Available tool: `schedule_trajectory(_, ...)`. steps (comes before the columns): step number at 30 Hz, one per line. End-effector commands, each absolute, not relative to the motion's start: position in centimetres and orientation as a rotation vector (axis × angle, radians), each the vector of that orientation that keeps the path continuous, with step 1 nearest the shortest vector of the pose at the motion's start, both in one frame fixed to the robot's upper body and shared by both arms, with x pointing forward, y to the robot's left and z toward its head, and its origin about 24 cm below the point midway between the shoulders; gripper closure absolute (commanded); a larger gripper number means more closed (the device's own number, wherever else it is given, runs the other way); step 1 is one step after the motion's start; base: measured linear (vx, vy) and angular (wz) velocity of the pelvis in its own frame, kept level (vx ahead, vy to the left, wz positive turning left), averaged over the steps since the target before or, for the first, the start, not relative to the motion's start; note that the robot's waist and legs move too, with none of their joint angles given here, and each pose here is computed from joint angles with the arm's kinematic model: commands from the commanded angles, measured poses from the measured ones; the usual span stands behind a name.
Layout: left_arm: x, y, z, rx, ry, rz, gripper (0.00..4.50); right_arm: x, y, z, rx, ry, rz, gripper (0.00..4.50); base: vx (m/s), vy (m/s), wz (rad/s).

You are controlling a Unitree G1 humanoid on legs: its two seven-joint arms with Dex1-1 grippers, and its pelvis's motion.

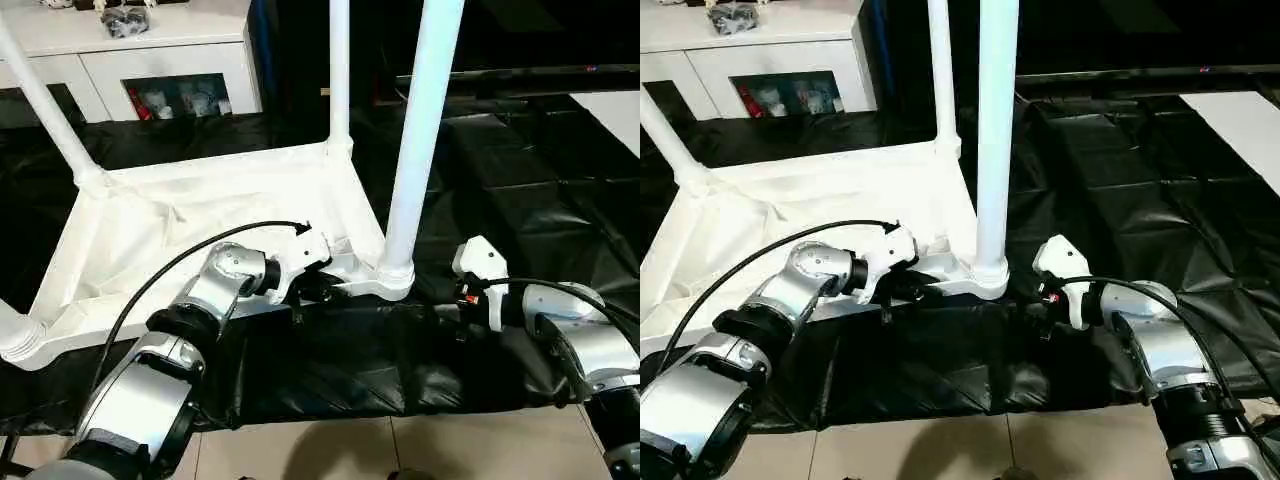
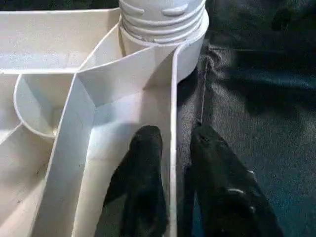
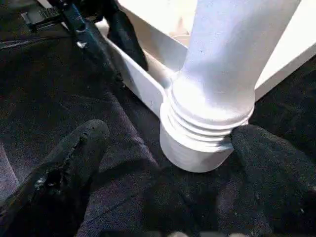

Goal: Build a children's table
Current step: Rotate table base

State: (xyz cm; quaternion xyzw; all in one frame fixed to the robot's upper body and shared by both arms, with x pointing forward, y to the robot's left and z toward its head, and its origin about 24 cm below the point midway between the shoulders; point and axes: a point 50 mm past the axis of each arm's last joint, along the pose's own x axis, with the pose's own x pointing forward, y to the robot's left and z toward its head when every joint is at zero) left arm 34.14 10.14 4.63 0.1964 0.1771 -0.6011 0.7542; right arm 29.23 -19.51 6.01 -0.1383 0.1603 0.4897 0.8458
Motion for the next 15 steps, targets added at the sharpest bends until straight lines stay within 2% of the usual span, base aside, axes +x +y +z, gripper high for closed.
schedule_trajectory(1, 33.9, 11.7, 4.0, 0.413, 0.418, -1.294, 3.48, 29.5, -19.3, 6.2, -0.302, 0.327, 1.039, 0.0, 0.0, 0.0, 0.0)
schedule_trajectory(6, 34.1, 12.6, 4.4, 0.375, 0.403, -1.285, 3.48, 29.8, -19.2, 6.8, -0.298, 0.284, 1.029, 0.0, 0.0, 0.0, 0.0)
schedule_trajectory(7, 34.1, 12.6, 4.4, 0.372, 0.402, -1.285, 3.76, 29.9, -19.1, 6.8, -0.298, 0.281, 1.028, 0.0, 0.0, 0.0, 0.0)
schedule_trajectory(11, 34.1, 12.8, 4.5, 0.362, 0.4, -1.294, 3.91, 30.1, -19.1, 7.1, -0.297, 0.262, 1.019, 0.0, 0.0, 0.0, 0.0)
schedule_trajectory(13, 34.1, 12.8, 4.5, 0.35, 0.404, -1.306, 4.28, 30.3, -19.0, 7.3, -0.294, 0.247, 1.013, 0.0, 0.0, 0.0, 0.0)
schedule_trajectory(15, 34.0, 12.7, 4.4, 0.339, 0.411, -1.318, 4.28, 30.5, -18.9, 7.5, -0.289, 0.232, 1.005, 0.0, 0.0, 0.0, 0.0)
